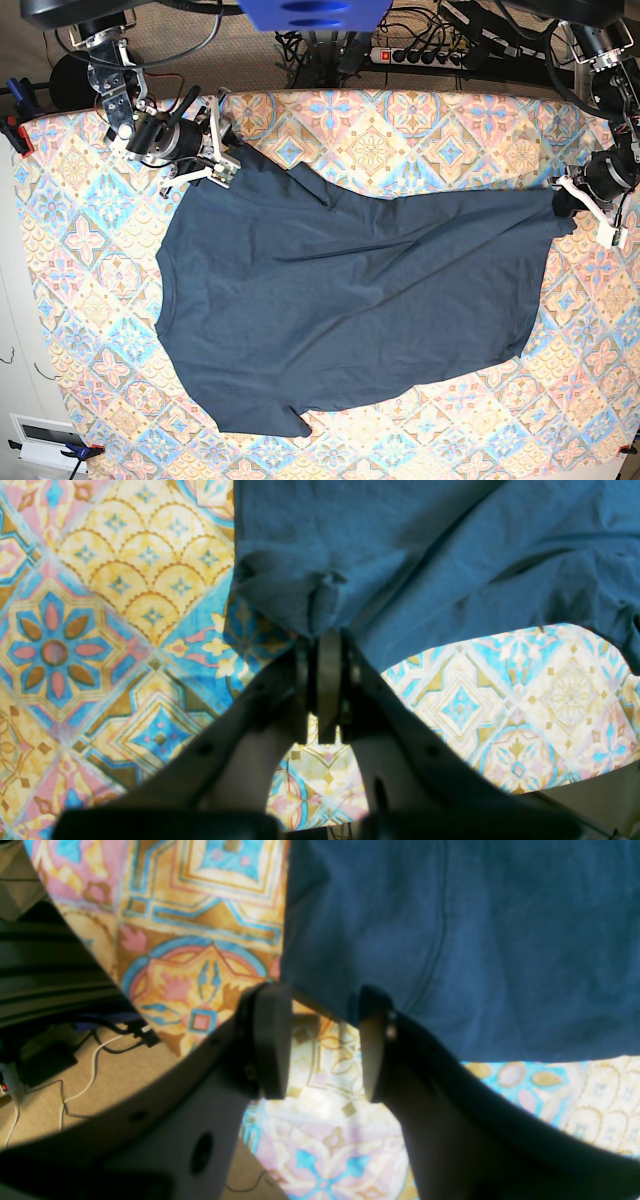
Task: Layout the t-shirt on the table in an organized manner, then fold the t-shirt properly
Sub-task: 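Release the shirt with the right gripper and regrasp the shoulder edge, then pull the shoulder edge with the right gripper away from the left gripper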
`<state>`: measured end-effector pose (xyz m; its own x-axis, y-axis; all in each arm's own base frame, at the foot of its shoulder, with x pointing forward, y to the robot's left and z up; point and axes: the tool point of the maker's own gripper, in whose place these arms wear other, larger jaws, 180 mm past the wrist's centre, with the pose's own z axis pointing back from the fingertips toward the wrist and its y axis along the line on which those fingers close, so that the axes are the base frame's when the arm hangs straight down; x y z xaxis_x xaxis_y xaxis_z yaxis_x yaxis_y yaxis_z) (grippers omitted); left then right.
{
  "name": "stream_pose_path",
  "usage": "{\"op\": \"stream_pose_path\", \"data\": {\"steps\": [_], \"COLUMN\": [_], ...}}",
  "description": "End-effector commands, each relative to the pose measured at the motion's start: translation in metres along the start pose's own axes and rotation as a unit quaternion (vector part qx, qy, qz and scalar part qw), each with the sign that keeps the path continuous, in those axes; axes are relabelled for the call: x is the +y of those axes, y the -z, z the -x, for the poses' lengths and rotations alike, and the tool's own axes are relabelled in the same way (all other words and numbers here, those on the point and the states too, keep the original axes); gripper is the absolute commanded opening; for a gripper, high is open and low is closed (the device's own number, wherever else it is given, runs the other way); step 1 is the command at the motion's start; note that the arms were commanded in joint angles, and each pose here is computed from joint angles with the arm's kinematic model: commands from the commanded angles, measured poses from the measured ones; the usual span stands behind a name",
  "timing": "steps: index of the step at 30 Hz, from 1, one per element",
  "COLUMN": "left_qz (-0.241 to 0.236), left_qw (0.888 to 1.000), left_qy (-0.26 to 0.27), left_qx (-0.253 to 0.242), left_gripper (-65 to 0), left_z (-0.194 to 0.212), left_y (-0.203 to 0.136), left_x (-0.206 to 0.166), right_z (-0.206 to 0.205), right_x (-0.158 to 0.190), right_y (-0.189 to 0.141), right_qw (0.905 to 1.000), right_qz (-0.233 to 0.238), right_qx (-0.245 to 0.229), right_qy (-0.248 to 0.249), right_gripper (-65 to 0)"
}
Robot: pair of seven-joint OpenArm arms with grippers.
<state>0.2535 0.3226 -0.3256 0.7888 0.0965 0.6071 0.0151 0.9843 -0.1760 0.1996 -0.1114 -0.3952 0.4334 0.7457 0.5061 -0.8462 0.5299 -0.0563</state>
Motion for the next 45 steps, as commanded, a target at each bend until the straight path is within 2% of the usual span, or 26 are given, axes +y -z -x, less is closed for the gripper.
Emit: {"op": "stream_pose_path", "data": {"steps": [1, 11, 16, 24, 32, 34, 37, 39, 43, 45], "left_qz": [-0.003, -0.001, -0.001, -0.001, -0.001, -0.001, -0.001, 0.000, -0.001, 0.000], "left_qw": [1.000, 1.000, 1.000, 1.000, 1.000, 1.000, 1.000, 1.000, 1.000, 1.000], "left_qy": [0.012, 0.011, 0.011, 0.011, 0.012, 0.012, 0.012, 0.011, 0.011, 0.012], "left_qx": [-0.022, -0.023, -0.023, -0.023, -0.023, -0.023, -0.023, -0.023, -0.022, -0.021], "left_gripper": [-65.0, -65.0, -65.0, -65.0, -65.0, -65.0, -65.0, -65.0, -65.0, -65.0], "left_z": [-0.016, -0.016, -0.017, -0.017, -0.017, -0.017, -0.017, -0.016, -0.015, -0.015], "left_y": [-0.007, -0.007, -0.007, -0.007, -0.007, -0.007, -0.007, -0.007, -0.007, -0.007], "left_x": [0.002, 0.002, 0.002, 0.002, 0.001, 0.001, 0.001, 0.001, 0.002, 0.001], "right_z": [-0.006, -0.005, 0.011, -0.014, -0.017, -0.018, -0.018, -0.020, -0.029, -0.024], "right_x": [-0.004, 0.000, -0.003, -0.021, -0.018, -0.016, -0.016, -0.017, -0.024, -0.023], "right_y": [-0.002, 0.000, 0.009, 0.010, 0.012, 0.012, 0.012, 0.010, -0.003, -0.011], "right_qw": [0.9999, 0.9999, 0.9998, 0.9998, 0.9997, 0.9997, 0.9997, 0.9996, 0.9988, 0.9988], "right_qz": [0.003, -0.002, -0.009, 0.005, 0.000, -0.002, -0.002, 0.000, 0.021, 0.022], "right_qx": [-0.010, -0.008, 0.013, -0.012, -0.015, -0.015, -0.015, -0.019, -0.038, -0.044], "right_qy": [-0.007, -0.007, 0.011, -0.012, -0.017, -0.018, -0.018, -0.019, -0.021, -0.003], "right_gripper": [-43.3, -43.3, -43.5, -43.6, -43.9, -46.4, -59.5, -65.0, -64.4, -64.4]}}
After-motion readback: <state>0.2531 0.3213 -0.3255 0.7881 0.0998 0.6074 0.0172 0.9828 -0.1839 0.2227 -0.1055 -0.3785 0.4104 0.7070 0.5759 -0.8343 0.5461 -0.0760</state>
